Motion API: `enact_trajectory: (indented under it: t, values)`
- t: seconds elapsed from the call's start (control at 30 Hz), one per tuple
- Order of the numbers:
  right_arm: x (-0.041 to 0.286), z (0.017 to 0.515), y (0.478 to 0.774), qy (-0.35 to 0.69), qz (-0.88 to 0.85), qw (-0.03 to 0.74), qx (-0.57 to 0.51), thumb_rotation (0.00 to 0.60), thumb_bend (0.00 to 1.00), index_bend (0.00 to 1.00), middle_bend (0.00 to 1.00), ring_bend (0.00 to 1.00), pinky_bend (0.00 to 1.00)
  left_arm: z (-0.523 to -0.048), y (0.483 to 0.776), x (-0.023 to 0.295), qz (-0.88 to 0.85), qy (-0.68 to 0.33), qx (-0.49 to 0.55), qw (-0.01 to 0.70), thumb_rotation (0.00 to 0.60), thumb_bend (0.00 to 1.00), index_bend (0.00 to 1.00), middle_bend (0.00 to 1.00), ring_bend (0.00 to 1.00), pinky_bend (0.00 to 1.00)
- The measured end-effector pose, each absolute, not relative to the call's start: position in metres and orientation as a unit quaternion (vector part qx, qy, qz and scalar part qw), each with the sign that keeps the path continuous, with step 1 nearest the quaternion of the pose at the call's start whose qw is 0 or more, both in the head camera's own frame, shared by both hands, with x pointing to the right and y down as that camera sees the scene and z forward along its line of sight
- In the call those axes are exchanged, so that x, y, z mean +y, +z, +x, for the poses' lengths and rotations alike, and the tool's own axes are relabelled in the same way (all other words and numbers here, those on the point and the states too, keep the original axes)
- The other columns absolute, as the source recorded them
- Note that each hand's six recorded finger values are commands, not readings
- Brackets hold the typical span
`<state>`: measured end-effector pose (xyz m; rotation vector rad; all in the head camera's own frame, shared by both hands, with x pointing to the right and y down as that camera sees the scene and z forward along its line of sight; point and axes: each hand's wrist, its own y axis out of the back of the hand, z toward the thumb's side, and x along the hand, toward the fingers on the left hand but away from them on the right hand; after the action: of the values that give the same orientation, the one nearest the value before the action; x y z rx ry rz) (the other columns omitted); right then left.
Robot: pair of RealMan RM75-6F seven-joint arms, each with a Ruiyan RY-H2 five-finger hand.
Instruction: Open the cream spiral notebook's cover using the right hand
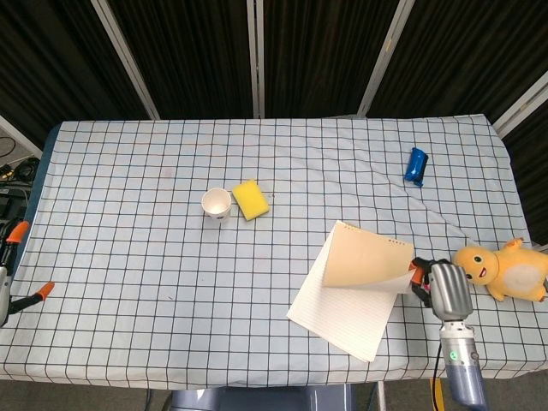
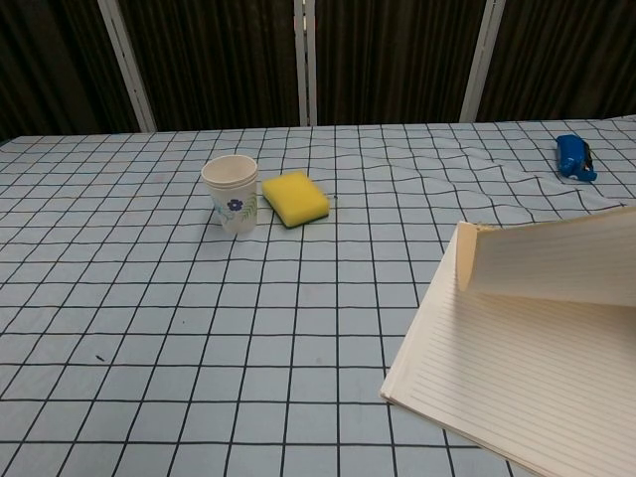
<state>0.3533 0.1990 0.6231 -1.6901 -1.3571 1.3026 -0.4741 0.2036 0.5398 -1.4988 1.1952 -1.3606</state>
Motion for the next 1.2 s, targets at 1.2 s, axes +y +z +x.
enact_trajectory:
  t: [1.2]
  values:
    - [-0.002,0.428,0.639,0.61,-0.468,0.298,-0.566,0.6,0.72,0.73,0.76,0.69,0.58,-0.475,0.544,0.19,-0.57,-0.54,0.476,0.396,0.6,0.14,0.0,0.0,0.0,0.0]
